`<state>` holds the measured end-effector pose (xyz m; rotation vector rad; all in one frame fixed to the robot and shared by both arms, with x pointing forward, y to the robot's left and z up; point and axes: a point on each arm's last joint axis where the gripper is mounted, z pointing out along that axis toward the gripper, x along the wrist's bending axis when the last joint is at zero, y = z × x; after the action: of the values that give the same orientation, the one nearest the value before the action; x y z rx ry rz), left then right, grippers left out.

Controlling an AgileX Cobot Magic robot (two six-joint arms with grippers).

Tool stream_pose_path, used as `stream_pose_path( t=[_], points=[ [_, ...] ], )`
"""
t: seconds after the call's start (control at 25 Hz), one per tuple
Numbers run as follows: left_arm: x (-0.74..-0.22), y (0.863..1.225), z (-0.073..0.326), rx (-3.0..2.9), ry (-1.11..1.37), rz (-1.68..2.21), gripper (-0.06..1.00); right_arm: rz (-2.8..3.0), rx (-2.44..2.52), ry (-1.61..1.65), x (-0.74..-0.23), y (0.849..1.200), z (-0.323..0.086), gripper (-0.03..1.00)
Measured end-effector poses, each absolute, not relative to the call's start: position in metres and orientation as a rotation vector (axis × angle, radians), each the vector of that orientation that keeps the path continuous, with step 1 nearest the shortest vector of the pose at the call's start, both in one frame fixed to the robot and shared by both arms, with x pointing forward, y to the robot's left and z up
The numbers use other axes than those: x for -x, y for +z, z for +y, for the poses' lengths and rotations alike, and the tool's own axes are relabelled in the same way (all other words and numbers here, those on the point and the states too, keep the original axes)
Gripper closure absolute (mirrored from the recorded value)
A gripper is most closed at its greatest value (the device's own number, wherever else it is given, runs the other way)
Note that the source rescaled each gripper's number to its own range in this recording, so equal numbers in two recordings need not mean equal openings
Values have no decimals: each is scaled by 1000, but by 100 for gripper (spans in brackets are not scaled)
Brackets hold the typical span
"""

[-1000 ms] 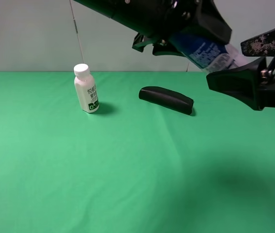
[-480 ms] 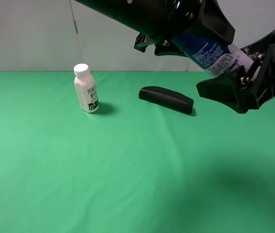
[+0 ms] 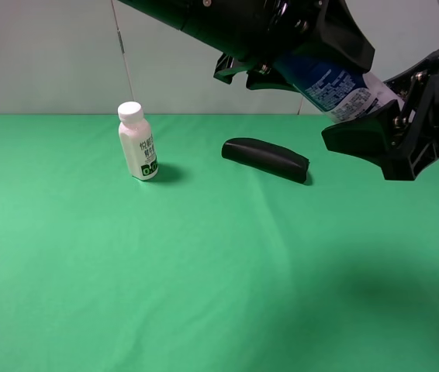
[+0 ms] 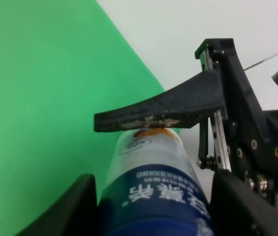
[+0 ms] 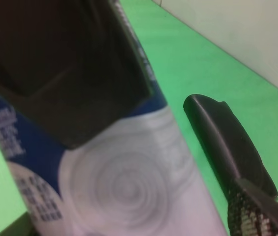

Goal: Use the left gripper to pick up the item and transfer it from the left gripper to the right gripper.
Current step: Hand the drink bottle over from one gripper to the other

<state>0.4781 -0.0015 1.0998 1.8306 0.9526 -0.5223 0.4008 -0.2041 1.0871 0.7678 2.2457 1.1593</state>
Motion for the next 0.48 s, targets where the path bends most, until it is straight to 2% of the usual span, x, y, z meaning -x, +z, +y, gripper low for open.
stream_pose_path(
  t=[0.48],
  points=[
    [-478, 1100, -1, -1829, -519, 953, 94, 2250, -763, 1156, -401, 1087, -204, 59]
  ],
)
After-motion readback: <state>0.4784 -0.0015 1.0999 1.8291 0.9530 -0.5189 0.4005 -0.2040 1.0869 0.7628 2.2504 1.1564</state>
